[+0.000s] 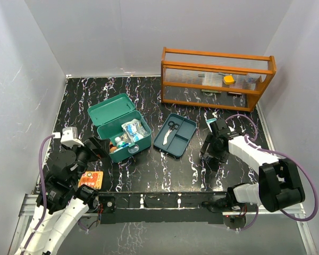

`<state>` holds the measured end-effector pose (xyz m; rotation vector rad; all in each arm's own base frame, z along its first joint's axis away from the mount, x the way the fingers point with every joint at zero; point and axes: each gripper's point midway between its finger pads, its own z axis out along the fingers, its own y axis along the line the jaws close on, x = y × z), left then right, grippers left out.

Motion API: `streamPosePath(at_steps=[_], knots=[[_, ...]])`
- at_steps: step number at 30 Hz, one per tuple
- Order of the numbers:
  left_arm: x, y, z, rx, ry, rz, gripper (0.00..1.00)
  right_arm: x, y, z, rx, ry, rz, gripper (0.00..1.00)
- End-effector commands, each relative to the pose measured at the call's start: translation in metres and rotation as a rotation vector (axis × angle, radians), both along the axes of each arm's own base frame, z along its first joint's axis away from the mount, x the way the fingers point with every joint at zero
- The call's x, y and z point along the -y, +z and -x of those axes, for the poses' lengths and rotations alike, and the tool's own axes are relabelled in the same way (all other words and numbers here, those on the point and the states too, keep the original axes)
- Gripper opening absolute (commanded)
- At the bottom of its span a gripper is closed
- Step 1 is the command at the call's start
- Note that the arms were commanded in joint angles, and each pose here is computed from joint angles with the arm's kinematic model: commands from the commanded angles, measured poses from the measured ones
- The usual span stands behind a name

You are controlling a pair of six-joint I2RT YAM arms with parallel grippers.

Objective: Organize the medicine kit

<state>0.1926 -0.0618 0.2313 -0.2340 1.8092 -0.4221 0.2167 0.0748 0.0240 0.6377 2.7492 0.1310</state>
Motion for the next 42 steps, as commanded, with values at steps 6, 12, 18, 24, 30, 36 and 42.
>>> streamPosePath(at_steps=[6,12,18,24,30,36,42], knots=[[-0.004,0.001,-0.002,-0.006,0.027,-0.006,0.99,0.006,0.01,-0.007,0.053,0.004,0.024,0.69],[-0.004,0.001,-0.003,-0.002,0.028,-0.006,0.99,-0.002,-0.001,0.003,-0.014,0.009,-0.017,0.57],[-0.004,-0.001,-0.004,-0.012,0.033,-0.014,0.99,-0.004,0.006,-0.003,0.033,0.027,-0.004,0.54],[-0.005,-0.002,-0.005,-0.019,0.038,-0.02,0.99,0.0,0.002,0.001,0.01,0.028,0.039,0.5],[-0.008,-0.001,-0.004,-0.016,0.051,-0.018,0.99,-0.006,-0.005,0.005,-0.004,0.047,0.034,0.44],[-0.008,-0.002,-0.005,-0.019,0.052,-0.024,0.99,-0.003,-0.005,0.001,0.004,0.045,0.073,0.44],[-0.008,-0.002,-0.006,-0.023,0.056,-0.028,0.99,-0.005,-0.001,-0.006,0.023,0.059,0.111,0.29]])
